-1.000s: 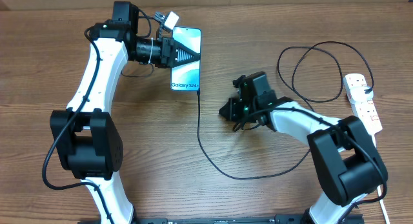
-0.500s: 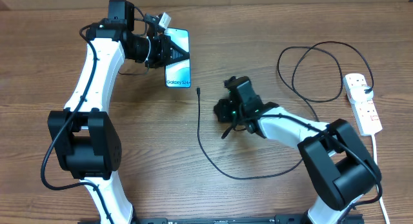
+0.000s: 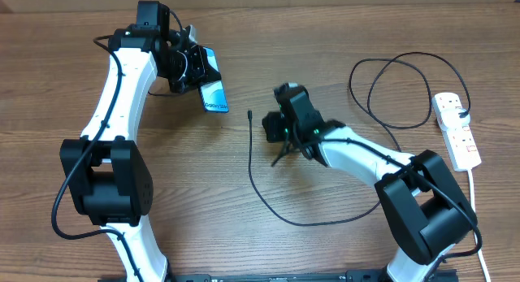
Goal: Plug charger to phone and switch on socket
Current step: 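Move the right gripper down over the black cable's USB-C plug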
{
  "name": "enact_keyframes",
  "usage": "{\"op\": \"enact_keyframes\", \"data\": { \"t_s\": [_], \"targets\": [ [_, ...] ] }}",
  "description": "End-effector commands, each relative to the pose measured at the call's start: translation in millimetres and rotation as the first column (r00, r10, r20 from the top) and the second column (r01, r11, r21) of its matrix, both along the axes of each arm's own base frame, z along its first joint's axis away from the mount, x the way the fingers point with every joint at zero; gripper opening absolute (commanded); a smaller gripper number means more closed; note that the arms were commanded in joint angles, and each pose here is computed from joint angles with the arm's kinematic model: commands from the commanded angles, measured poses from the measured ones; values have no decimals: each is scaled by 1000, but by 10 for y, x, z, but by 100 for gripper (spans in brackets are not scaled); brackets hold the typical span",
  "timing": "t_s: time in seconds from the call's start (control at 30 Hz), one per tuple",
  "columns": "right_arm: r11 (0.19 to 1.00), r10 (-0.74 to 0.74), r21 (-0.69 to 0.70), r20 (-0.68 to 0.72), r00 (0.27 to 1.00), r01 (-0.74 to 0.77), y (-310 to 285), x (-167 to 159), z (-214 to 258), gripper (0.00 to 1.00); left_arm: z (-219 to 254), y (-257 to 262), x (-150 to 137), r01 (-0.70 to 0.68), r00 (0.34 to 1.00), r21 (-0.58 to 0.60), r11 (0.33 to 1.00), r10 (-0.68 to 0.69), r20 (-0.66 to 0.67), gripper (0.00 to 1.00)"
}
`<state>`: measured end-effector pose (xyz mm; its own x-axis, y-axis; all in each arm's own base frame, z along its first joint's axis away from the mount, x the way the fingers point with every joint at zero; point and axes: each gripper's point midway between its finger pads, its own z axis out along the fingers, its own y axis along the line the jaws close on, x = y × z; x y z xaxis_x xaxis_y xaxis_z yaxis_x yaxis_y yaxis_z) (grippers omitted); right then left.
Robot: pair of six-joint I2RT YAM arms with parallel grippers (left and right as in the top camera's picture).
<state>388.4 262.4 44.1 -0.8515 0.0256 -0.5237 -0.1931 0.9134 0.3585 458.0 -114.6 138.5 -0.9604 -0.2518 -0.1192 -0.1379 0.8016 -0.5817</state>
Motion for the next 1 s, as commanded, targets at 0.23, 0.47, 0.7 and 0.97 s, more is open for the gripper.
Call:
{"op": "enact_keyframes", "data": {
  "t_s": [0.23,0.47,0.7,0.97],
  "targets": [
    [998,48,-44,-63,997,-51,270,361,256,33,-172,275,18,-119,991,128,985,126,-51,4],
    [996,69,-50,-145,987,-77,264,215,140,34,-200,346,12,-131,989,164,978,141,-52,4],
    [982,136,-102,-192,972,-158,340,75,-183,35,-198,346,20,-131,989,163,978,141,-49,4],
    [980,120,-138,-173,978,-145,354,145,-368,39,-197,345,23,-132,989,162,978,141,-48,4]
  ]
}}
